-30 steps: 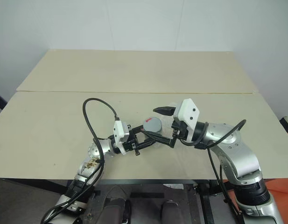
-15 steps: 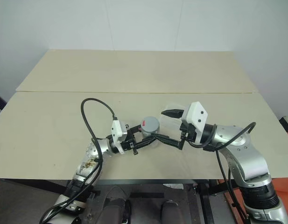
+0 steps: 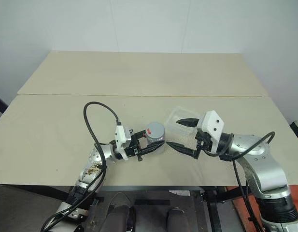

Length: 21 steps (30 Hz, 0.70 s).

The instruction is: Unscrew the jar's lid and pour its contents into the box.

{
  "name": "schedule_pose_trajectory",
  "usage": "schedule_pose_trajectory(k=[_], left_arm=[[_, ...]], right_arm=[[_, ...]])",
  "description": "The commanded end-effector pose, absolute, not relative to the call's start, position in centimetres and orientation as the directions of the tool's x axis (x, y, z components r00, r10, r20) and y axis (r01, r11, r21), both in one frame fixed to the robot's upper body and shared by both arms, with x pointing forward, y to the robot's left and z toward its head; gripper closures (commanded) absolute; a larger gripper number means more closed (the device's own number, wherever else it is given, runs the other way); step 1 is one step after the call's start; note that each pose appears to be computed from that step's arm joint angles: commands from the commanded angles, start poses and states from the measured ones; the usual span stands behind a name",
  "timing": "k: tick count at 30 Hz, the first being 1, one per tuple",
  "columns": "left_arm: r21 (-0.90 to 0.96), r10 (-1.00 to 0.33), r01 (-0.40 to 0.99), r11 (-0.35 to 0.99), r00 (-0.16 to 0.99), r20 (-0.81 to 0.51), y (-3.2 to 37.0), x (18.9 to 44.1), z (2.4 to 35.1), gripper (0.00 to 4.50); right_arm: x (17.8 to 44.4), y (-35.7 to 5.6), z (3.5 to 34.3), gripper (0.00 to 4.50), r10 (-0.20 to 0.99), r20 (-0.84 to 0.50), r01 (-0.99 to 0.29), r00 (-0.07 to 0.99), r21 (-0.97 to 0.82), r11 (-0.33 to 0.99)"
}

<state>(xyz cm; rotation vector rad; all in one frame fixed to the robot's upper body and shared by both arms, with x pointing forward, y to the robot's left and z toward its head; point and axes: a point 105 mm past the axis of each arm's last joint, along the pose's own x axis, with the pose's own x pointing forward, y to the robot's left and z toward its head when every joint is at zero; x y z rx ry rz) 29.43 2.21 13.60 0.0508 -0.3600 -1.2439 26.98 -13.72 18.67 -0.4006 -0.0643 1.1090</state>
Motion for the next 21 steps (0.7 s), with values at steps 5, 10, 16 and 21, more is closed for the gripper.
schedule_pose_trajectory(k=[5,10,16,21], left_arm=[[0.272,-0.935,0.912,0.307,0.235,0.265,1.6,29.0,14.4,2.58],[0.274,-0.936,0.912,0.305,0.233,0.265,1.5,29.0,14.4,2.58],[0.274,-0.936,0.913,0.304,0.232,0.266,1.3,28.8,14.3,2.58],[0.262,-0.931,0.914,0.311,0.238,0.276,1.3,28.7,14.3,2.58]], right_arm=[[26.0,-11.3,21.0,0.04,0.918,-0.044,-0.868,0.394,-0.347,0.356],[26.5,-10.1,21.1,0.04,0.921,-0.030,-0.868,0.390,-0.347,0.356],[26.6,-9.1,21.3,0.04,0.934,-0.022,-0.878,0.356,-0.350,0.326],[26.3,-8.8,21.5,0.04,0.946,-0.007,-0.896,0.323,-0.323,0.303]])
